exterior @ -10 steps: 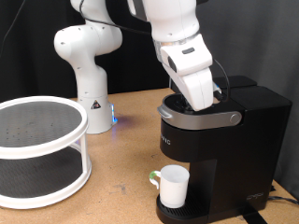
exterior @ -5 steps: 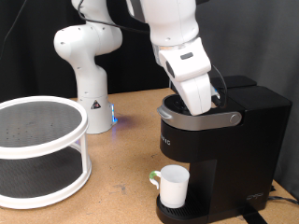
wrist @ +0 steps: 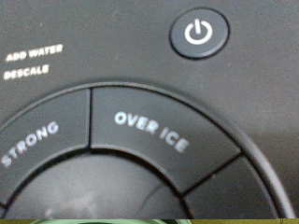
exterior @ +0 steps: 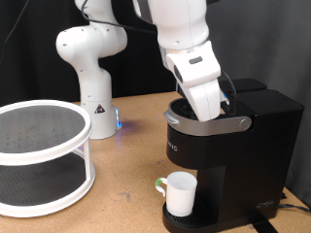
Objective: Make a cup of coffee with the keurig machine
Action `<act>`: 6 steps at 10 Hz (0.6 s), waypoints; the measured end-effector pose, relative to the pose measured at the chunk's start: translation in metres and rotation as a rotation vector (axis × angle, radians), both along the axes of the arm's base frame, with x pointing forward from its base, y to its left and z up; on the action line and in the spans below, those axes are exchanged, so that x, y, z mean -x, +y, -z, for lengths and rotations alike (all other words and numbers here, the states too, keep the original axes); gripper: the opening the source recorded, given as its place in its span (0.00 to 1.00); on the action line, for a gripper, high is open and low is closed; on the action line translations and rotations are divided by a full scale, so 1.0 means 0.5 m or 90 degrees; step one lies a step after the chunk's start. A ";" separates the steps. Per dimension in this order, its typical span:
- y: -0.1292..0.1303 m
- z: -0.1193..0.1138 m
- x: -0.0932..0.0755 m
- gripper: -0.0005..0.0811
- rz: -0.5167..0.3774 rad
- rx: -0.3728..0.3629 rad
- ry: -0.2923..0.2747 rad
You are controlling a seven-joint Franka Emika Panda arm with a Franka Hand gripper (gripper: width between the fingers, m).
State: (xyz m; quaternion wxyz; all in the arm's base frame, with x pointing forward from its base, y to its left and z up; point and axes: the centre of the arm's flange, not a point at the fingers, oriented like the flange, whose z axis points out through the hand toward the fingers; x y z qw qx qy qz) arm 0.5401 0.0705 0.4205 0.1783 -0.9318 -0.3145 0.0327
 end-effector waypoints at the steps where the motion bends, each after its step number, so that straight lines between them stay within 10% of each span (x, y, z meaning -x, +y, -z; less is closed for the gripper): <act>1: 0.000 0.000 0.000 0.01 0.000 0.000 0.000; 6: -0.003 -0.004 0.009 0.01 -0.054 -0.024 -0.040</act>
